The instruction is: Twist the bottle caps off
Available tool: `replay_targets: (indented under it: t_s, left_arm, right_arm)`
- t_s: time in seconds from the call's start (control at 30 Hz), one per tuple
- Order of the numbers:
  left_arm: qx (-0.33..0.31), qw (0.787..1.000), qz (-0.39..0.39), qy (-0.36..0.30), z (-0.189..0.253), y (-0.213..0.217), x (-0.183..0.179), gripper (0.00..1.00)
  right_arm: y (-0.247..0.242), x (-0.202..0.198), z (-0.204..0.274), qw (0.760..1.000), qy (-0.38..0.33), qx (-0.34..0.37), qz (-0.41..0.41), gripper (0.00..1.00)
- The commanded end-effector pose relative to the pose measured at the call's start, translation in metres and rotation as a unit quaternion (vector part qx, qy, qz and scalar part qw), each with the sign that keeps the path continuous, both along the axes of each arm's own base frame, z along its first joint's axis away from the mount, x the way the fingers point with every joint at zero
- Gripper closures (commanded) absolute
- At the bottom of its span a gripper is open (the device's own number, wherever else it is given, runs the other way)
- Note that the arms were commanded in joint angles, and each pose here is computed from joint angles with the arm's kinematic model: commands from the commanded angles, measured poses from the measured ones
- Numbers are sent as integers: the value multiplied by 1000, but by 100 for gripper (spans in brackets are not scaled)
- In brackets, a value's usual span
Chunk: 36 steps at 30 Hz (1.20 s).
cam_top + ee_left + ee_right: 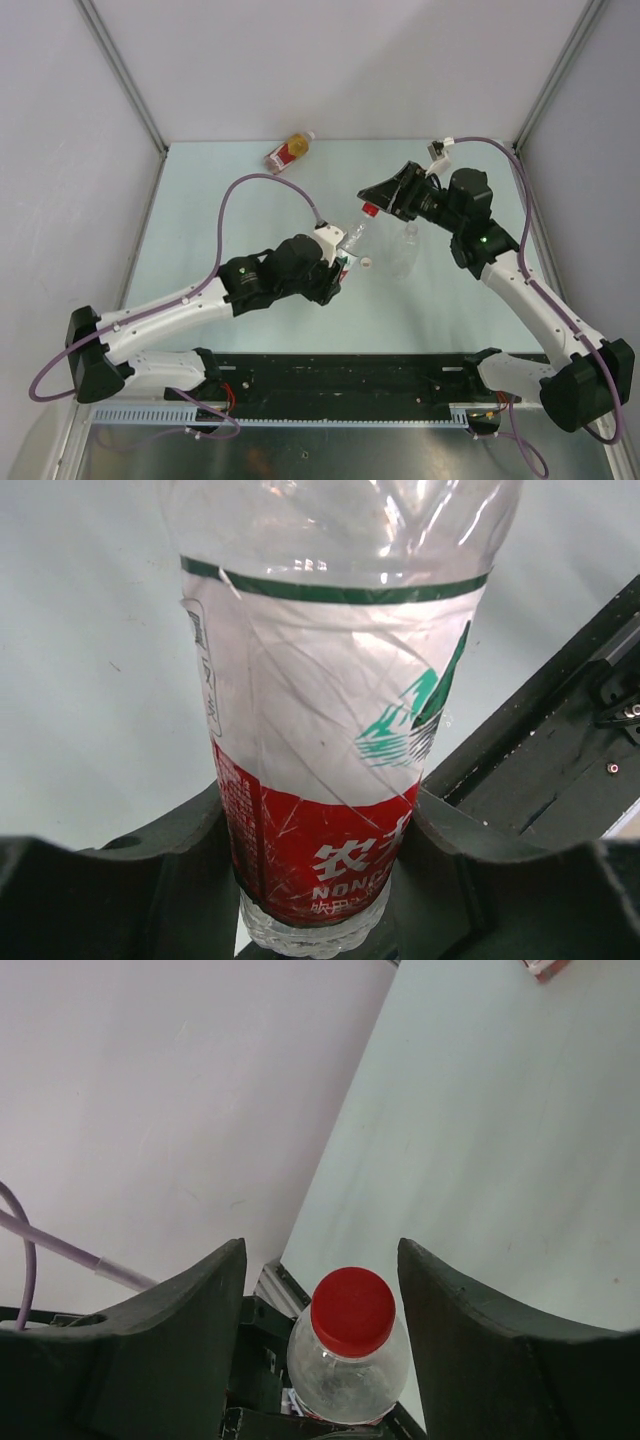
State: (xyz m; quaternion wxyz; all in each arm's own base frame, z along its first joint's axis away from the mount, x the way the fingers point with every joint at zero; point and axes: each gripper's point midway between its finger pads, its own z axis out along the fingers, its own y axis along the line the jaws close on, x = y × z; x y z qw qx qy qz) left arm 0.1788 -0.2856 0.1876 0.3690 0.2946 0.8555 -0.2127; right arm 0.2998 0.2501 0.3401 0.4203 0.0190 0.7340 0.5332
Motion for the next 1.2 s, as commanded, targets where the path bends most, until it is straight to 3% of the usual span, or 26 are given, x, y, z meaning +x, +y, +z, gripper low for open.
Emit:
replay_targets:
  t_s: [0.0,0.13,0.37,0.5,0.63,0.77,0.87,0.97,1.17]
  left_arm:
    - [-20,999,23,-17,22,-7,9,77]
    - [-23,999,27,-18,25,-7,9,77]
    - [-23,999,24,-17,24,-8,8,77]
    - [-23,999,22,-16,23,-9,6,78]
    - [-21,999,19,-15,22,-10,5,78]
    - [-19,1000,17,-15,20,-11,3,78]
    - [-15,1000,17,-15,18,-10,3,78]
    - [-15,1000,17,-16,18,-10,2,78]
    - [-16,1000,18,-15,18,-9,2,77]
  right_arm:
    - [3,-1,19,1000,-18,2,1,35]
    - [3,-3,9,1000,-5,-14,-4,38]
    - [3,-4,7,1000,-3,-19,-6,60]
    - [4,-4,7,1000,-1,-18,-5,66]
    - [6,-6,11,1000,-6,-10,4,61]
    - [10,-8,15,1000,-8,-2,12,41]
    - [12,-9,13,1000,-4,-1,17,38]
    - [15,-11,11,1000,-2,-2,22,51]
    - [15,-11,9,1000,1,-8,18,90]
